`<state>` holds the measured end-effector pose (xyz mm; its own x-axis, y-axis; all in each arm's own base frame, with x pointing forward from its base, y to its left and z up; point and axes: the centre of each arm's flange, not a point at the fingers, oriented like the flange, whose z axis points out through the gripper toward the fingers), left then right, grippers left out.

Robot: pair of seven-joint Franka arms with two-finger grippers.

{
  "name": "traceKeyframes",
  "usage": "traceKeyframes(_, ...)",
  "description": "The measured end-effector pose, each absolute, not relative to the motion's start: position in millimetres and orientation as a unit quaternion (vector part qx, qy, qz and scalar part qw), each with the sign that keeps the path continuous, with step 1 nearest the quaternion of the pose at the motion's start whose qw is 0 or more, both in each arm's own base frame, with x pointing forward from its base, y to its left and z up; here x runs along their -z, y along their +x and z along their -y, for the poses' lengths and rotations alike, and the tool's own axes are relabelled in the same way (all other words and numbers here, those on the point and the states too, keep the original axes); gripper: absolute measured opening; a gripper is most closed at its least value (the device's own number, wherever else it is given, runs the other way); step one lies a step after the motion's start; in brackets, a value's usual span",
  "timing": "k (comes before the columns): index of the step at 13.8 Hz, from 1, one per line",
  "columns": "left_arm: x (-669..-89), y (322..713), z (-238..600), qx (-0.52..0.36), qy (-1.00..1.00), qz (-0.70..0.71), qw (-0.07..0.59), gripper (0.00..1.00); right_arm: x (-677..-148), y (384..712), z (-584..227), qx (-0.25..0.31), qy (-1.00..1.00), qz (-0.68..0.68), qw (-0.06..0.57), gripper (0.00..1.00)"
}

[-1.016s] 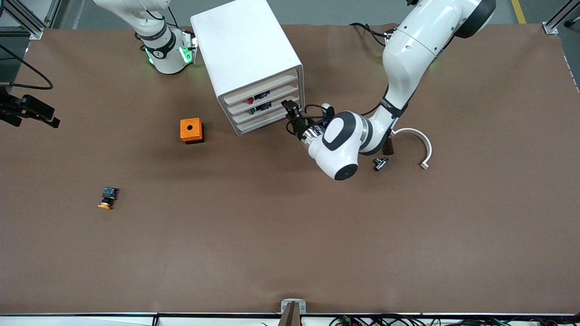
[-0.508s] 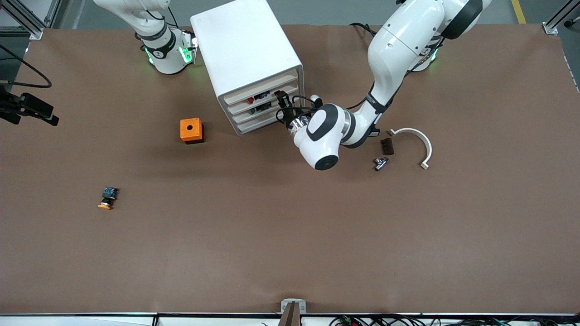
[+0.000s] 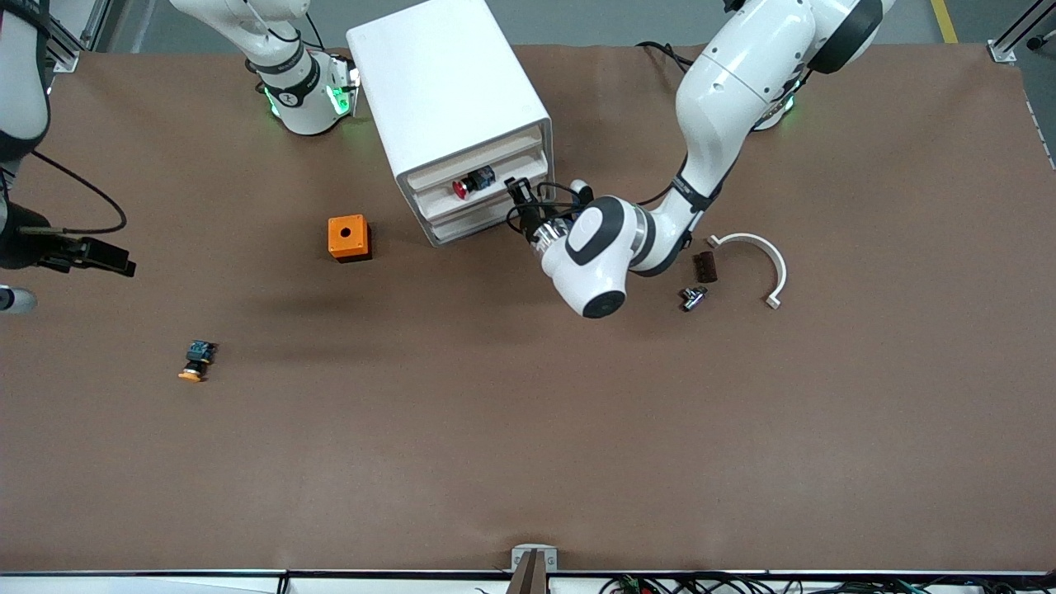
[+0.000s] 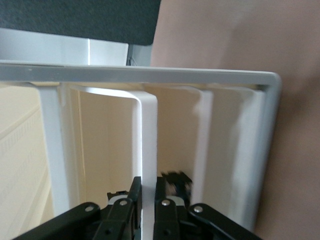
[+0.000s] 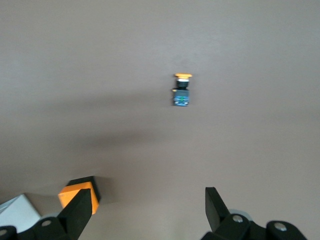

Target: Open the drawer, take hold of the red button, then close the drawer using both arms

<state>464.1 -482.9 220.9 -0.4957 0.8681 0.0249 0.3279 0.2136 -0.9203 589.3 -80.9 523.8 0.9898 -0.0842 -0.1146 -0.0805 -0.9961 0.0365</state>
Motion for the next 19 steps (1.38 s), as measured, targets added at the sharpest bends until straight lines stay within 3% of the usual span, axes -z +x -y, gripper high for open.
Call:
traceKeyframes(4,-233.3,529.4,426.4,-0.492,-0.412,0.735,0.220,0.13,-529.9,591.7,46.8,0.062,0.983,0.173,-0.004,1.00)
traceKeyframes(6,-234.6,541.7,414.4,-0.498,-0.415,0.734,0.204,0.14,-531.9,592.2,3.8,0.071,0.968,0.239,-0.034,1.00)
traceKeyframes(8,-237.5,543.0,416.7,-0.502,-0.429,0.726,0.192,0.29,-533.3,590.7,-38.1,0.078,0.958,0.272,-0.040,1.00)
traceKeyframes(11,-249.6,555.2,413.3,-0.504,-0.433,0.727,0.175,0.62,-531.0,582.3,-117.2,0.078,0.944,0.320,-0.031,1.00)
traceKeyframes(14,-268.4,594.9,379.2,-0.480,-0.435,0.750,0.136,0.96,-512.4,562.8,-206.5,0.066,0.930,0.361,-0.029,1.00)
traceKeyframes(19,-287.1,650.8,303.6,-0.417,-0.464,0.778,0.070,1.00,-468.9,524.9,-313.3,0.044,0.911,0.410,-0.023,1.00)
